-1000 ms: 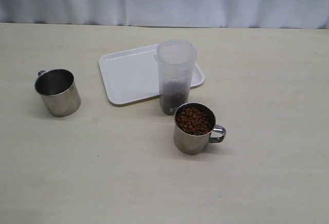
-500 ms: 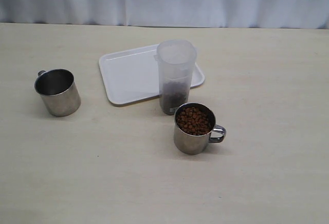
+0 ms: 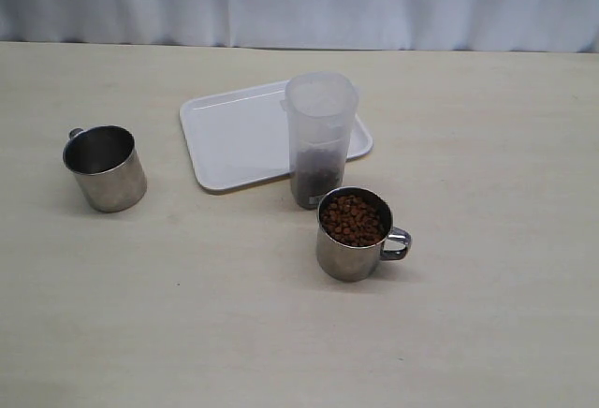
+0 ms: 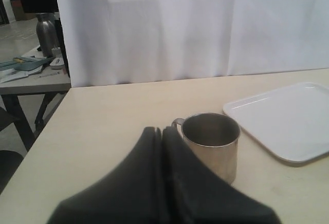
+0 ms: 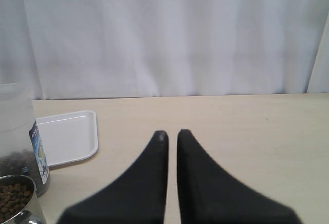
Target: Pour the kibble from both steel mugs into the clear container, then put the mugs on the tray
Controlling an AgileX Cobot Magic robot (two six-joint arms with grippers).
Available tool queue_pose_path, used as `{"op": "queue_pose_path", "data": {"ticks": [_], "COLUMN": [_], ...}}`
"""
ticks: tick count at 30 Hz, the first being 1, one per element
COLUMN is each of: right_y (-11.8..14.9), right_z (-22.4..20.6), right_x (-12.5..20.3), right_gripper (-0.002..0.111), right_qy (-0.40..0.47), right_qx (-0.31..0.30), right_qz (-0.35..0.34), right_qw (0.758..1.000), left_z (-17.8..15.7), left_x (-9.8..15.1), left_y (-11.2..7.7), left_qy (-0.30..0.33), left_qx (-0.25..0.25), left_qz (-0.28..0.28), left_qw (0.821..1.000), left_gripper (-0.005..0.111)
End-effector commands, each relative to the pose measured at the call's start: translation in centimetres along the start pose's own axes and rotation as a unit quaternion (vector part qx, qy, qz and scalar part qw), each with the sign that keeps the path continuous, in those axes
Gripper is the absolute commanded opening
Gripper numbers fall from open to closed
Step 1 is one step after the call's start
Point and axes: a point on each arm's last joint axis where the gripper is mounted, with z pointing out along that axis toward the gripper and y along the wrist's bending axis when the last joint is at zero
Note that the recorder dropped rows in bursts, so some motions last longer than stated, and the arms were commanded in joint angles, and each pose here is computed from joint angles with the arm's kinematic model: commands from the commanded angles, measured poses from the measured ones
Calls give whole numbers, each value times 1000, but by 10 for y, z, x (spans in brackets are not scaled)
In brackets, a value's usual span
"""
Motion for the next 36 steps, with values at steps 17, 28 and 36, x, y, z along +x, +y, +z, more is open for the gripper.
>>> {"op": "queue_pose_path", "data": {"ticks": [17,28,36], "right_y": [0,0,-2], "right_z": [0,0,-4], "right_x": [1,1,-26], "right_gripper": [5,5,5], "right_qy": [-1,-4,-154], "right_qx": [-1,-1,-6], "right_qz": [-5,-5,123], "right_qw": [1000,1000,980], "left_z": [0,0,0], "left_x": [0,0,0], "left_y": [0,0,0], "left_qy": [-3,-3,-3], "left_qx": [0,0,0], "left_qz": [3,3,3], "left_qw": [1000,1000,1000], "left_gripper": [0,0,0]}}
